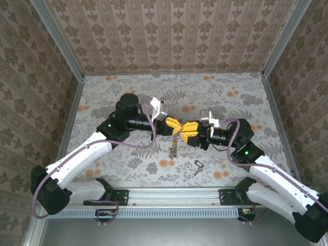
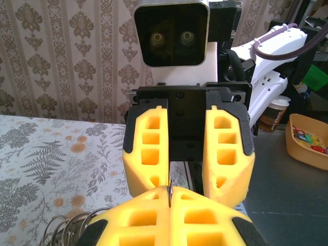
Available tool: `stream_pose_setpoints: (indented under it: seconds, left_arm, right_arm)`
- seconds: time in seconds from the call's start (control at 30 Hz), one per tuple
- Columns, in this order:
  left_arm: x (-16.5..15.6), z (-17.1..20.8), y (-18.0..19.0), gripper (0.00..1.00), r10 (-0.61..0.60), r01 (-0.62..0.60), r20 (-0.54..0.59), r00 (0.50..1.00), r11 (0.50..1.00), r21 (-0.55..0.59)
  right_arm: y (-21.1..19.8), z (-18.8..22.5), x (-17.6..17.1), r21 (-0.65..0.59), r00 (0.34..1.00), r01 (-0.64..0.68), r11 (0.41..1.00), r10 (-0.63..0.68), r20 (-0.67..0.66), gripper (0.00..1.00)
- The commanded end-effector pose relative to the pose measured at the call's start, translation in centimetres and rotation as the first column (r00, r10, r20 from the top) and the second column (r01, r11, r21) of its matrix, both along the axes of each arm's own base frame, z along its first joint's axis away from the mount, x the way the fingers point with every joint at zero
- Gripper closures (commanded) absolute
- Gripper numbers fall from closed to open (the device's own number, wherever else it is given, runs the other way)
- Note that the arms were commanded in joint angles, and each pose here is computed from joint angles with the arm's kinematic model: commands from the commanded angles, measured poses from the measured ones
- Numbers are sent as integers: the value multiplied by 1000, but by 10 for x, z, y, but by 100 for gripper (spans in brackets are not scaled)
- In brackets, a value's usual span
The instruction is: Put the keys on the keyring
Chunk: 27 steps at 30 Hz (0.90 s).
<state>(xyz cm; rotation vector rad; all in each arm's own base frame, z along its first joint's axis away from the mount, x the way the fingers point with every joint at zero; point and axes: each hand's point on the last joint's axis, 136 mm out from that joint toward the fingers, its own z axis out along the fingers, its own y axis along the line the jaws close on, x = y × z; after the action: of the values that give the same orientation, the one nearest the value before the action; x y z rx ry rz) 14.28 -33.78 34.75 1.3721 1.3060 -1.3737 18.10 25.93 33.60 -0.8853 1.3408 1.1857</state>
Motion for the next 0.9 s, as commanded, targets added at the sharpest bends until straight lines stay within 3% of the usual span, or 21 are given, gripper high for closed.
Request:
stream_pose_setpoints:
  seconds: [0.0,0.2,0.37,0.5,0.63,0.87]
  left_arm:
    - [-10,11,0,100,-44,45,35,998,999,-20]
    - [-12,11,1,100,-45,46,38,998,999,-20]
    - [-13,10,2,100,-46,47,38,998,999,-17]
    - [-14,9,1,100,-52,53,35,998,999,-14]
    - [-16,8,1,100,-63,63,28,998,998,-6]
    - [-17,5,-1,100,-74,74,21,997,997,8]
  right_arm:
    - [-3,29,-1,65,996,14,998,-20,82,72]
    - [-2,29,2,67,996,22,997,-28,79,79]
    - [-2,30,3,64,997,22,998,-28,79,94]
    - [-2,32,2,66,997,20,998,-25,77,100]
    - [-2,33,2,62,997,20,998,-24,68,100]
    - [-3,37,2,74,997,27,997,-33,76,89]
